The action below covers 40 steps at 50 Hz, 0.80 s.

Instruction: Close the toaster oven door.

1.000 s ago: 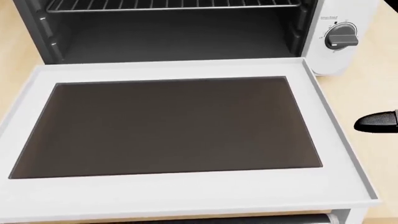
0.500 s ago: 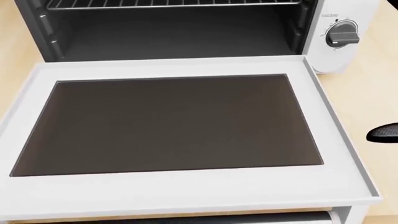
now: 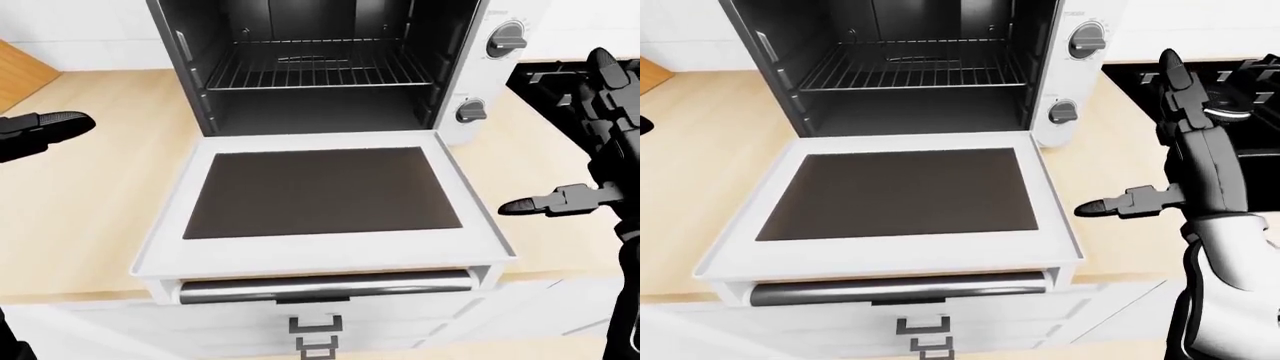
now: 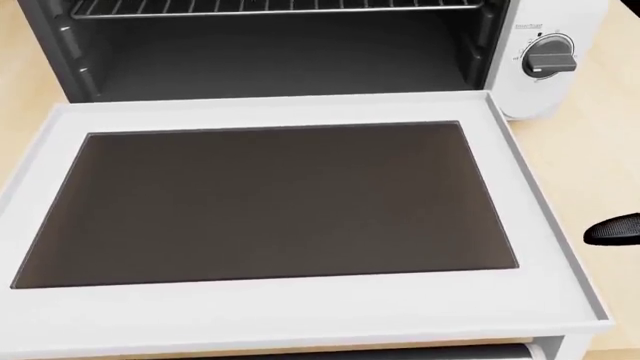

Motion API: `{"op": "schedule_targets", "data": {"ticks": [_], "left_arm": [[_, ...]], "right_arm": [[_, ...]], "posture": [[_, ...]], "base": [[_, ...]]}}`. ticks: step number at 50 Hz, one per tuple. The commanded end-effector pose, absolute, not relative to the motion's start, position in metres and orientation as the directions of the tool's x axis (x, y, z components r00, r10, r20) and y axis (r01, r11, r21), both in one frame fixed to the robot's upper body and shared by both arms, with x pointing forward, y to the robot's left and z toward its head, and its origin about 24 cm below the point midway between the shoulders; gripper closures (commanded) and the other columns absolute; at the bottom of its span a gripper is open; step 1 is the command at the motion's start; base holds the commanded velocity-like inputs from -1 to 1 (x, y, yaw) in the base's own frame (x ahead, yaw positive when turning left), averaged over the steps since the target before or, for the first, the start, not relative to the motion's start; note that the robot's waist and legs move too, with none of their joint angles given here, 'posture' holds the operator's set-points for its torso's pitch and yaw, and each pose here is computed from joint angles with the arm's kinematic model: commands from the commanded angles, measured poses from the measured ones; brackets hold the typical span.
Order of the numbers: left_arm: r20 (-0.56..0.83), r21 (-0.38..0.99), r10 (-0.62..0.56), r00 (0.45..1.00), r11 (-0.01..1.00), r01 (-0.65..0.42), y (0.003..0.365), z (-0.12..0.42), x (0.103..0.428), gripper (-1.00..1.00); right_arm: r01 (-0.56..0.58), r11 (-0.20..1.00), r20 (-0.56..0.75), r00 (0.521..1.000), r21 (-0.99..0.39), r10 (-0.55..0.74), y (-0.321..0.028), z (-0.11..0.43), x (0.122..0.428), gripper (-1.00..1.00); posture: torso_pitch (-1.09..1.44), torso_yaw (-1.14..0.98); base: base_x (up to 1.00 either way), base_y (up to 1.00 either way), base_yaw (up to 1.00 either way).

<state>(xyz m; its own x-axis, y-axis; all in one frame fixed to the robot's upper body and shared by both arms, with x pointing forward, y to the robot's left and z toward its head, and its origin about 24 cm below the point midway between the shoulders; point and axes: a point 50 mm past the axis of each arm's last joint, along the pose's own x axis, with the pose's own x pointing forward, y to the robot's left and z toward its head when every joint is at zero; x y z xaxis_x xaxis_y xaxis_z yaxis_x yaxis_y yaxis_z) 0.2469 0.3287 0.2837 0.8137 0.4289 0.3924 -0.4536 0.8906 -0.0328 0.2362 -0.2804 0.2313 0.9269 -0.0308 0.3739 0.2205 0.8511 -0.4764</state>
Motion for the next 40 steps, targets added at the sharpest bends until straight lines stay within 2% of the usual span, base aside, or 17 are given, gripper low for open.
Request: {"op": "schedule_targets", "data": {"ticks": [1,21,40], "left_arm": [[0.474,-0.032,0.416,0.776,0.889,-0.458,0.327,0.301,0.239,-1.0],[0.474,-0.031,0.417,0.776,0.888,-0.458,0.327,0.301,0.238,-1.0],[0.474,-0.032,0.418,0.775,0.888,-0.459,0.327,0.301,0.239,-1.0]], "right_arm": [[0.249,0.83,0.436,0.9,-0.499,-0.009,-0.277,0.244,0.231,-1.0],[0.217,0.829,0.406,0.914,-0.515,0.013,-0.274,0.233,0.232,-1.0],[0.101,0.854,0.339,0.936,-0.511,0.092,-0.257,0.215,0.231,-1.0]], "posture": [[0.0,0.0],[0.0,0.0],[0.0,0.0]], "base": [[0.0,0.0,0.0],[0.0,0.0,0.0],[0.0,0.0,0.0]]}}
